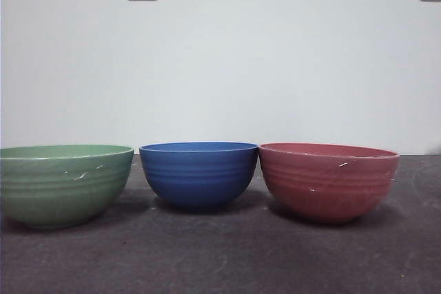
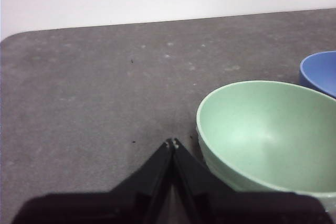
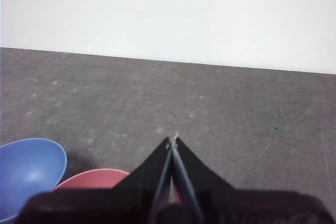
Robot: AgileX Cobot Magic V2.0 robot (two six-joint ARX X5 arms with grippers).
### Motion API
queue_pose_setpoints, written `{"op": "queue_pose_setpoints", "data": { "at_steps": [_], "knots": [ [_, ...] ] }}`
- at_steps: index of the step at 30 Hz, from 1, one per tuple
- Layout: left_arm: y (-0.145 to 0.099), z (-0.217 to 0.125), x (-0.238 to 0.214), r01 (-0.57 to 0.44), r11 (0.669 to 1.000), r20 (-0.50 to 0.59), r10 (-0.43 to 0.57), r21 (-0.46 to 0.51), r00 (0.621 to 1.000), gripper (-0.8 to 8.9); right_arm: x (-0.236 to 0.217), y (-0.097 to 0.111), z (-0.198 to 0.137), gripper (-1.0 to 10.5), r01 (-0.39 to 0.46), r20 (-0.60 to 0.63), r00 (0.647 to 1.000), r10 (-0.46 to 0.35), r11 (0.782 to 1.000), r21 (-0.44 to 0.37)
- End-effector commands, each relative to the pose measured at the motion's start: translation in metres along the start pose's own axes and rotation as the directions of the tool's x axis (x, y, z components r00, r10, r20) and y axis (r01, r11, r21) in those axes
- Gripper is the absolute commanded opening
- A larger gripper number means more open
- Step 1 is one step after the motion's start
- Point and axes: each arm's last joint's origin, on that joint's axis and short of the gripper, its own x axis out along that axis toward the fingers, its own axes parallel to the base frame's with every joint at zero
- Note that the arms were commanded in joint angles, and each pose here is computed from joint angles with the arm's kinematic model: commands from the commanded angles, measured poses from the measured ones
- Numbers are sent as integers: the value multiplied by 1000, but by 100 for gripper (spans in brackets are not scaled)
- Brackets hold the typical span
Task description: Pick up the green bowl on the top,put the green bowl on the left,pick up the red bowl in the middle,put the red bowl on the right
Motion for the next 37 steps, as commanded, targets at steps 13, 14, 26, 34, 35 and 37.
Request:
{"op": "queue_pose_setpoints", "data": {
  "at_steps": [13,14,26,34,35,37],
  "knots": [
    [0,-4,1,-3,997,-14,2,-72,1000,-4,0,0,-1,3,3,2,1000,-3,1000,13],
    [0,-4,1,-3,997,-14,2,-72,1000,-4,0,0,-1,3,3,2,1000,-3,1000,12],
    [0,-4,1,-3,997,-14,2,-72,1000,-4,0,0,-2,3,3,2,1000,-3,1000,13],
    [0,-4,1,-3,997,-14,2,-72,1000,-4,-21,-9,-4,3,59,22,998,-58,997,-57],
    [0,-4,1,-3,997,-14,2,-72,1000,-4,-26,-11,-7,3,66,22,998,-65,996,-55],
    [0,-4,1,-3,997,-14,2,-72,1000,-4,-33,-15,-18,3,59,33,998,-57,997,-46]
  ]
}}
